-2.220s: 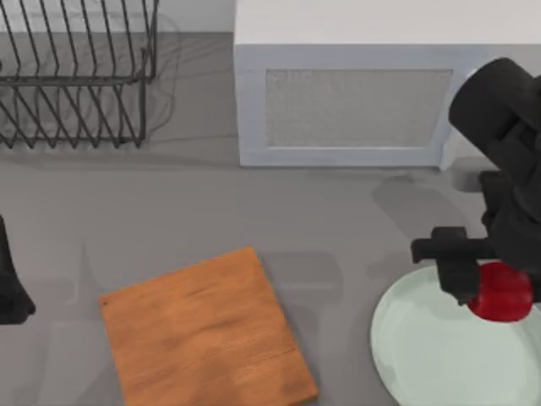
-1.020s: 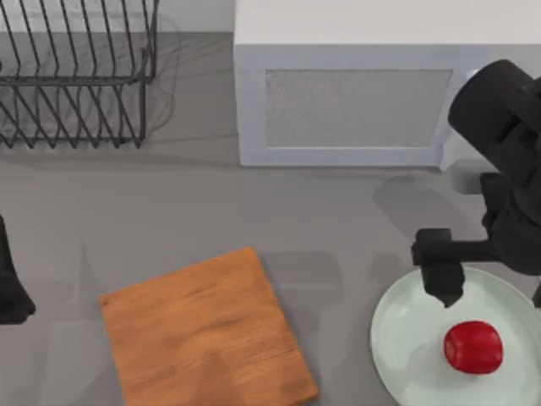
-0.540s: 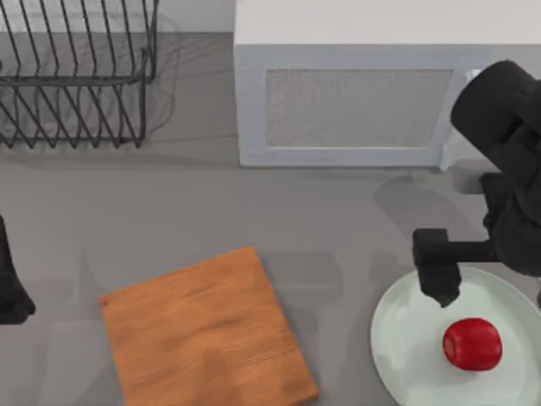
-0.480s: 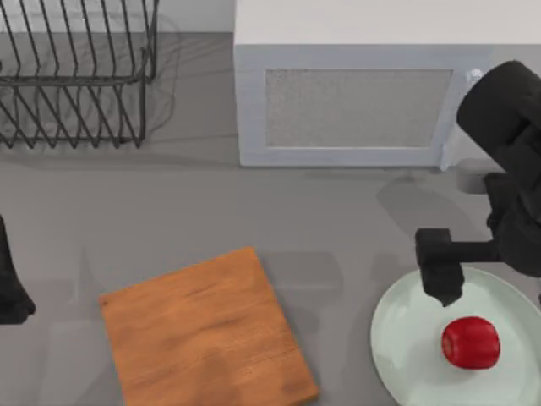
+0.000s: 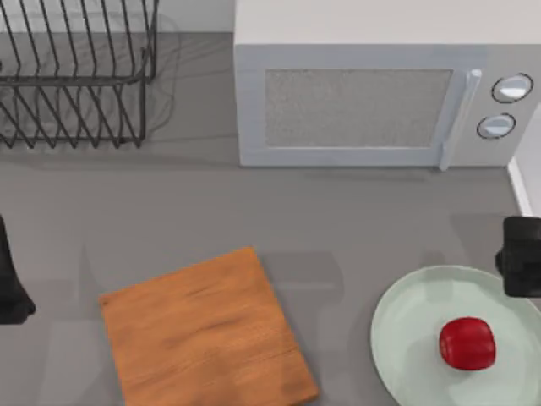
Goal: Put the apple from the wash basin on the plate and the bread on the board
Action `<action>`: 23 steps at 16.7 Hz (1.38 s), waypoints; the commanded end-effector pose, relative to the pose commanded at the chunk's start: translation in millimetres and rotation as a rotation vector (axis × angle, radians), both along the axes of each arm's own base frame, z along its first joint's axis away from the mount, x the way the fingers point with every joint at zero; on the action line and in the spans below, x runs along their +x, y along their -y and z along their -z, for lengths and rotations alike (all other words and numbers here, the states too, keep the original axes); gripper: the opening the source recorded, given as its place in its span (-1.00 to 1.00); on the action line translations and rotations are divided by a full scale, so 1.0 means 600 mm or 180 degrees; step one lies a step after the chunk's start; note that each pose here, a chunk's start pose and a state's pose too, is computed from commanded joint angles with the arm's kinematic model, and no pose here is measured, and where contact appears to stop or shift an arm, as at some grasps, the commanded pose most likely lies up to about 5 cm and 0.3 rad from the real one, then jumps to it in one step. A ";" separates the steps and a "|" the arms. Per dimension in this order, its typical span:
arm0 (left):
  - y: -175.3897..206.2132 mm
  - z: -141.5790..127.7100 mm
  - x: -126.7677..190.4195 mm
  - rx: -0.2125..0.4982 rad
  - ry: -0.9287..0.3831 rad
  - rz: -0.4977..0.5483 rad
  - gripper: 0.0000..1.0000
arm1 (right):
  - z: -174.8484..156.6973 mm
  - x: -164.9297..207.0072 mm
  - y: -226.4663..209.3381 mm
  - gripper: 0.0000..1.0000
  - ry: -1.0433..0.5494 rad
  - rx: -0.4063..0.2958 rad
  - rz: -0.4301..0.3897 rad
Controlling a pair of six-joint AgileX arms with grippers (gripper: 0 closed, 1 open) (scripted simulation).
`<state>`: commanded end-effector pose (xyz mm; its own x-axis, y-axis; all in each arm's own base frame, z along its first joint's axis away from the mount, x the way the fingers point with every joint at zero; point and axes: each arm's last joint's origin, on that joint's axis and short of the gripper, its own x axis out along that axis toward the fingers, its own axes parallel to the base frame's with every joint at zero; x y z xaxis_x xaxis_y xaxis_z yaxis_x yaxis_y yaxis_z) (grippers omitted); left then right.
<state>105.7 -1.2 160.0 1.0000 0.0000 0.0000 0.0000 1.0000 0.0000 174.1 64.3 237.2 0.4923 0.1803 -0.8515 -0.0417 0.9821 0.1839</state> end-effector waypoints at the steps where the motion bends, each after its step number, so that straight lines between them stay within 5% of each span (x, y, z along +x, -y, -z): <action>1: 0.000 0.000 0.000 0.0000 0.0000 0.0000 1.00 | 0.001 -0.018 0.016 1.00 0.0336 0.0057 0.0015; 5: 0.000 0.000 0.000 0.0000 0.0000 0.0000 1.00 | 0.033 -0.083 0.068 1.00 0.1753 0.0091 0.0137; 11: 0.000 0.000 0.000 0.0000 0.0000 0.0000 1.00 | 0.112 -0.113 0.104 1.00 0.3138 -0.0333 0.0378; 19: 0.000 0.000 0.000 0.0001 -0.0001 0.0000 1.00 | 0.129 -0.114 0.109 1.00 0.3337 -0.0463 0.0431; 23: -0.005 -0.021 0.004 0.0185 -0.0324 -0.0077 1.00 | 0.129 -0.114 0.109 1.00 0.3337 -0.0463 0.0431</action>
